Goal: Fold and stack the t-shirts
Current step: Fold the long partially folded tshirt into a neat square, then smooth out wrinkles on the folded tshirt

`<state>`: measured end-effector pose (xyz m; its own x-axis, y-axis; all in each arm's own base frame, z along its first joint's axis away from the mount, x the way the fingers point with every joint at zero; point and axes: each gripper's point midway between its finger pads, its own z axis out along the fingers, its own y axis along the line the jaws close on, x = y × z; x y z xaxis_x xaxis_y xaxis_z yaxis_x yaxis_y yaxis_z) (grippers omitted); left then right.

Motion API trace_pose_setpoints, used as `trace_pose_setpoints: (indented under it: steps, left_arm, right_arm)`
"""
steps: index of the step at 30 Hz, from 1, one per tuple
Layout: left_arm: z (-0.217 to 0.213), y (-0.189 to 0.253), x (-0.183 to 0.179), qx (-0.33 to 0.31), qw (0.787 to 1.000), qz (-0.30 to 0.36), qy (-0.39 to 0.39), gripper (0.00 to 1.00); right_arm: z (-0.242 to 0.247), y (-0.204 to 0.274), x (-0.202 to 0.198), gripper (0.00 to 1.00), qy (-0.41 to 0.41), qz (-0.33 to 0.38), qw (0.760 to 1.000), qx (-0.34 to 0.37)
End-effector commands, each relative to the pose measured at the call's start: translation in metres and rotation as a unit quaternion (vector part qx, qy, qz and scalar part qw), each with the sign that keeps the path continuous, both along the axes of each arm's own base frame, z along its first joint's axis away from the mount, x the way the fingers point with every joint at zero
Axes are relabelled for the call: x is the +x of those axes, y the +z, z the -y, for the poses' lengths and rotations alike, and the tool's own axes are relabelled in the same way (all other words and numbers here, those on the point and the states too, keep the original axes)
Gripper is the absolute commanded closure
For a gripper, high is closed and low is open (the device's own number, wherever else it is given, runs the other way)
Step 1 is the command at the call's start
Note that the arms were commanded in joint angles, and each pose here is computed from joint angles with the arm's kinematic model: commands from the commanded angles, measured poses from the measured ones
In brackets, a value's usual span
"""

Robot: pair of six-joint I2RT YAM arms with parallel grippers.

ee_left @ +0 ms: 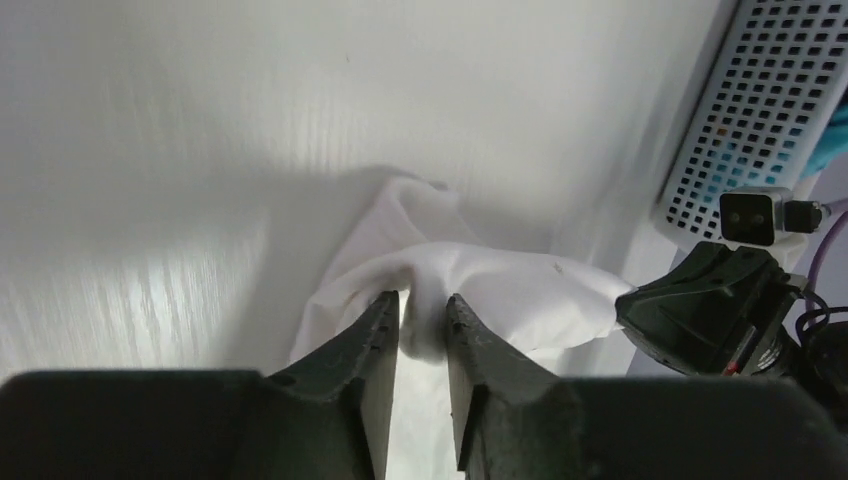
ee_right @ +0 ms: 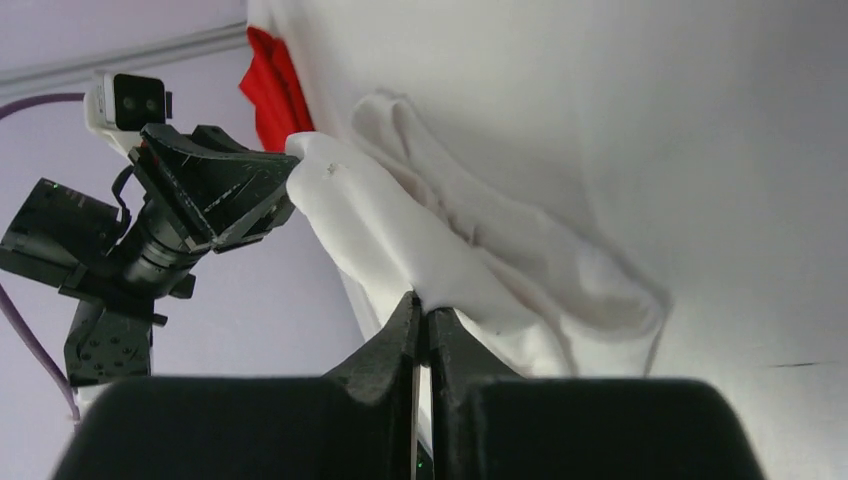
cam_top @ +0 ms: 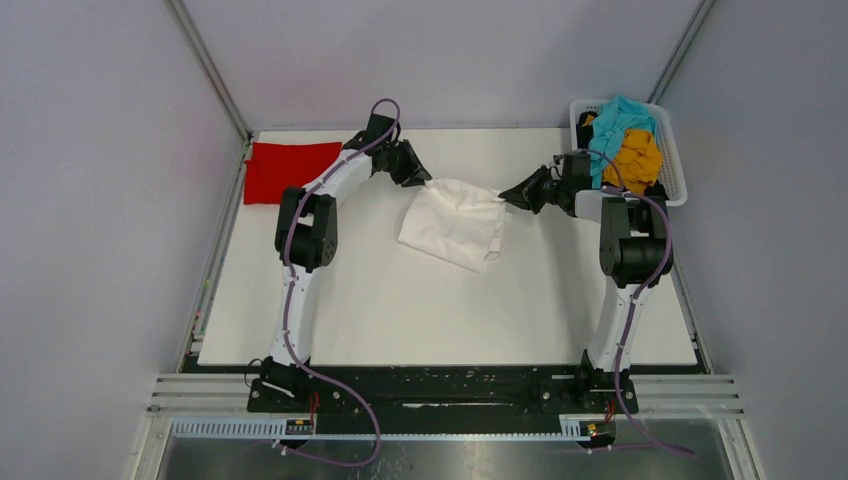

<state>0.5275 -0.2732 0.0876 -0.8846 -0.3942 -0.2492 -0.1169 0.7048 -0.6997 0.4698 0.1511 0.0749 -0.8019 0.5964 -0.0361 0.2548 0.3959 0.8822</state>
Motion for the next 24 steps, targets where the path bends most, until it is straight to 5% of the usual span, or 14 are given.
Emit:
trace_pose_setpoints:
  steps: [1, 4, 6, 7, 8, 14, 18, 24]
  left_arm:
    - [0.005, 0.019, 0.029, -0.009, 0.999, 0.037, 0.012, 0.69]
    - [0.007, 0.040, 0.036, -0.015, 0.997, 0.071, 0.006, 0.35]
    - [0.005, 0.060, 0.033, -0.014, 0.996, 0.093, 0.000, 0.03]
    - [0.003, 0.070, 0.030, -0.010, 0.995, 0.102, 0.000, 0.01]
    - [0.000, 0.080, 0.026, -0.004, 0.994, 0.110, 0.001, 0.01]
    - [-0.017, 0.093, -0.026, 0.055, 0.992, 0.117, 0.011, 0.01]
    - [0.005, 0.076, -0.064, 0.053, 0.994, 0.097, -0.025, 0.01]
    - [0.049, 0.021, -0.089, 0.015, 0.997, 0.022, -0.076, 0.01]
  right_arm:
    - [0.030, 0.000, 0.035, 0.90, -0.054, 0.018, 0.998, -0.032]
    - [0.037, 0.008, 0.042, 0.80, -0.059, 0.026, 0.997, -0.049]
    - [0.044, 0.015, 0.042, 0.55, -0.065, 0.029, 0.995, -0.074]
    - [0.046, 0.018, 0.040, 0.19, -0.065, 0.031, 0.993, -0.089]
    - [0.051, 0.023, 0.037, 0.02, -0.071, 0.032, 0.991, -0.105]
    - [0.048, 0.046, -0.014, 0.01, -0.065, 0.041, 0.985, -0.151]
    - [-0.010, 0.045, -0.066, 0.00, 0.020, 0.052, 0.983, -0.172]
    - [-0.080, 0.031, -0.098, 0.01, 0.094, 0.055, 0.988, -0.110]
